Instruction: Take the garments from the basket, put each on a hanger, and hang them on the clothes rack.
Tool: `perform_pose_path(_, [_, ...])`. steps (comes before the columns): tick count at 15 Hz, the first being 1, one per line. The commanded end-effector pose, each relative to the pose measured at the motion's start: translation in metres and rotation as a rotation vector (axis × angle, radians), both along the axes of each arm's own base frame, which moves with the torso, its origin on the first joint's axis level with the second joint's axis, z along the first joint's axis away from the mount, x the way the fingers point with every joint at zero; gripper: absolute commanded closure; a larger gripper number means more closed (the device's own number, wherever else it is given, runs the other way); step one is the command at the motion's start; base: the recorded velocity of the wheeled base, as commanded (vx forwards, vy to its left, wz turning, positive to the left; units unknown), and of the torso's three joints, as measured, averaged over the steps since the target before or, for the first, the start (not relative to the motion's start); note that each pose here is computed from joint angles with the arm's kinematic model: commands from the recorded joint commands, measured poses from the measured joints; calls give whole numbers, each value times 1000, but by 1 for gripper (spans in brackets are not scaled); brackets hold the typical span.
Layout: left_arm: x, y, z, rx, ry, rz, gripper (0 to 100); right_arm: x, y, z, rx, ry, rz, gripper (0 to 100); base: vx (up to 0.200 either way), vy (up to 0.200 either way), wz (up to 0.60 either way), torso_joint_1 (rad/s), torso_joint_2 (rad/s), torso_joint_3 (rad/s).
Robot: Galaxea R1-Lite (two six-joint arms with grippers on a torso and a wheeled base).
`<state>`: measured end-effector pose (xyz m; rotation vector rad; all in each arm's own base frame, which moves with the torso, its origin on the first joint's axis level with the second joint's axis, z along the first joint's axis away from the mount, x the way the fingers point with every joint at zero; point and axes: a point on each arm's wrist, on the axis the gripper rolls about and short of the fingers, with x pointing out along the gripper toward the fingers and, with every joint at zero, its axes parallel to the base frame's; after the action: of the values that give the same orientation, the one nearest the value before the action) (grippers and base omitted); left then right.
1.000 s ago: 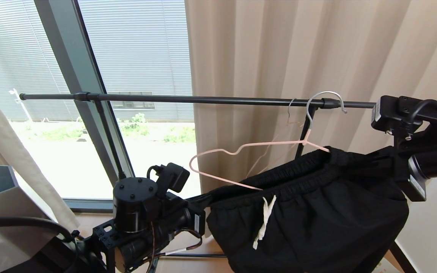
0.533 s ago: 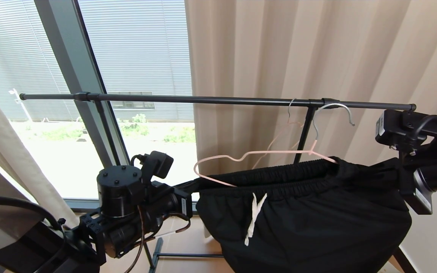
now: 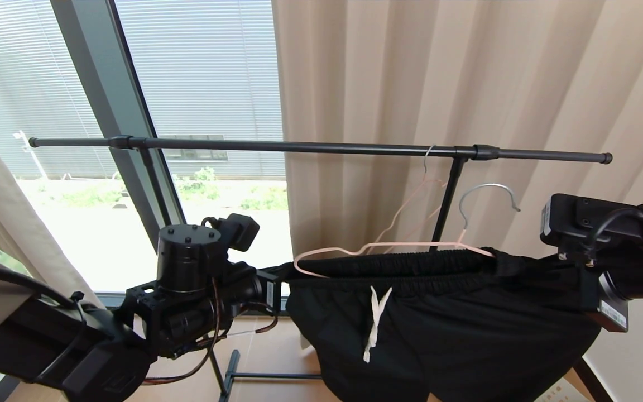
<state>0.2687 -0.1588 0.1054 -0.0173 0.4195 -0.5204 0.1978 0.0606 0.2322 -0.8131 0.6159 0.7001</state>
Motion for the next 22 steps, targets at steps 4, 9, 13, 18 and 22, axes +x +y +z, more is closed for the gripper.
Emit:
perform_pose_path(4, [9, 0, 34, -9, -28, 22, 100, -5, 7, -9, -62, 12, -3, 100, 0, 0, 0, 0, 0, 0])
perform_pose_path(9, [10, -9, 68, 80, 16, 15, 100, -3, 10, -11, -65, 9, 3, 100, 0, 0, 0, 0, 0, 0])
perform_pose_path(13, [14, -7, 81, 139, 27, 39, 100, -5, 10, -16, -71, 20, 4, 100, 0, 0, 0, 0, 0, 0])
perform_pose_path(18, [14, -6, 91, 148, 33, 38, 100, -4, 8, -18, -92, 23, -22, 100, 0, 0, 0, 0, 0, 0])
perform_pose_path(22, [-10, -21, 115, 223, 12, -54, 100, 10, 13, -25, -101, 13, -40, 100, 0, 0, 0, 0, 0, 0])
